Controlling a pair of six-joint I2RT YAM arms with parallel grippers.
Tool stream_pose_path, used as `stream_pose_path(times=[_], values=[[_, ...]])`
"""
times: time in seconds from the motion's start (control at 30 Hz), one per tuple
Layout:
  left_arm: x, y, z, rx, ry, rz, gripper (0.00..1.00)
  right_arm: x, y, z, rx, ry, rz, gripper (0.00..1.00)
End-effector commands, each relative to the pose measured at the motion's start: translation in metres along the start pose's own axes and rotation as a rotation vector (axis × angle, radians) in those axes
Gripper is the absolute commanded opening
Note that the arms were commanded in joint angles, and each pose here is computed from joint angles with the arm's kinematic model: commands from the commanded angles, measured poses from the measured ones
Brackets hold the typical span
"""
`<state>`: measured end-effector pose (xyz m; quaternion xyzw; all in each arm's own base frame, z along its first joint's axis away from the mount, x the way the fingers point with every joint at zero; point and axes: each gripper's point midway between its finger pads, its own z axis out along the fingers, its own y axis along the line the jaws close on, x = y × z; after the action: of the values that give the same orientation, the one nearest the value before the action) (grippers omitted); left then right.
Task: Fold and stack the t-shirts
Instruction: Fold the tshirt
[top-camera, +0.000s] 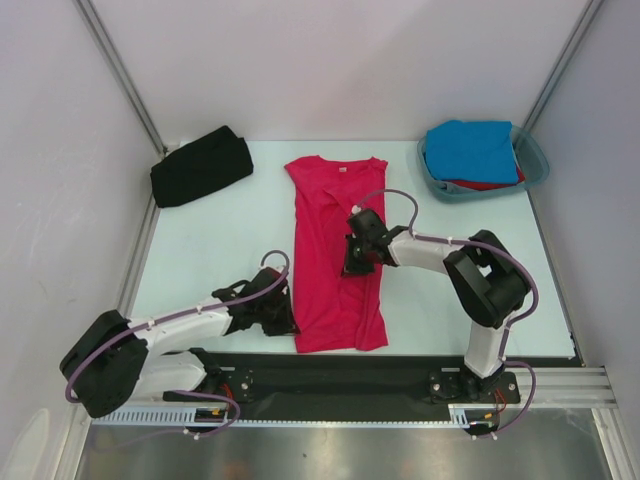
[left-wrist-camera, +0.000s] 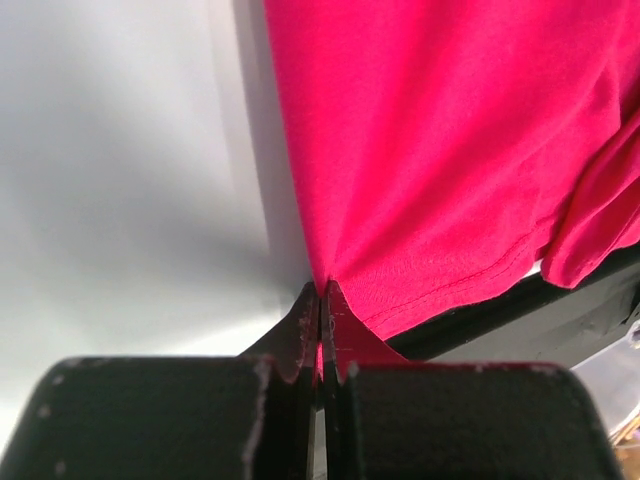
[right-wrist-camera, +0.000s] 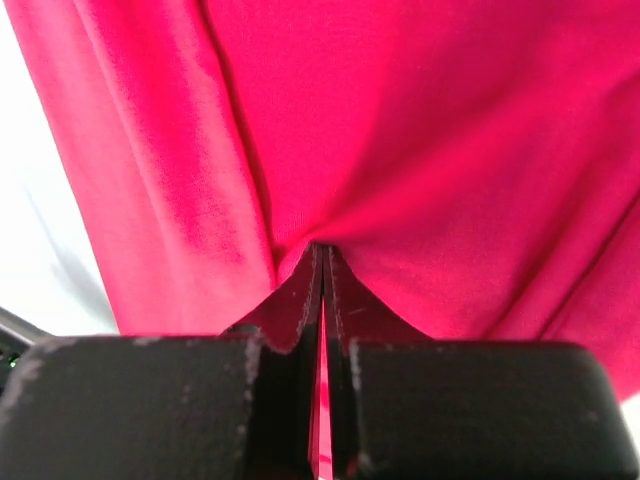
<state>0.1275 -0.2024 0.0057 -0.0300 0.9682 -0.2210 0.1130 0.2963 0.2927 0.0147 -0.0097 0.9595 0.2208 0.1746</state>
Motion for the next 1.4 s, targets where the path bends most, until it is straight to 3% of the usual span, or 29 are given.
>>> stream_pose_path(times=[0.0,0.23,0.63,1.0,1.2,1.37], values=[[0.049,0.089,-0.005,-0.341,0.126,-0.027,0.0,0.031,-0.115,0.013,0.486,0.021,-0.014,0.0],[0.056,0.096,-0.005,-0.362,0.137,-0.056,0.03,0.029,-0.138,-0.004,0.62,-0.019,0.004,0.0],[0.05,0.092,-0.008,-0.379,0.135,-0.051,0.07,0.09,-0.158,-0.03,0.701,0.085,0.046,0.0],[0.009,0.084,-0.021,-0.443,-0.006,-0.012,0.1,0.093,-0.158,-0.041,0.783,0.042,0.04,0.0],[0.004,0.082,-0.019,-0.473,0.027,0.048,0.1,0.092,-0.156,-0.057,0.841,0.014,0.036,0.0],[0.022,0.059,-0.012,-0.341,0.119,0.096,0.1,0.103,-0.153,-0.069,0.848,0.02,0.049,0.0]])
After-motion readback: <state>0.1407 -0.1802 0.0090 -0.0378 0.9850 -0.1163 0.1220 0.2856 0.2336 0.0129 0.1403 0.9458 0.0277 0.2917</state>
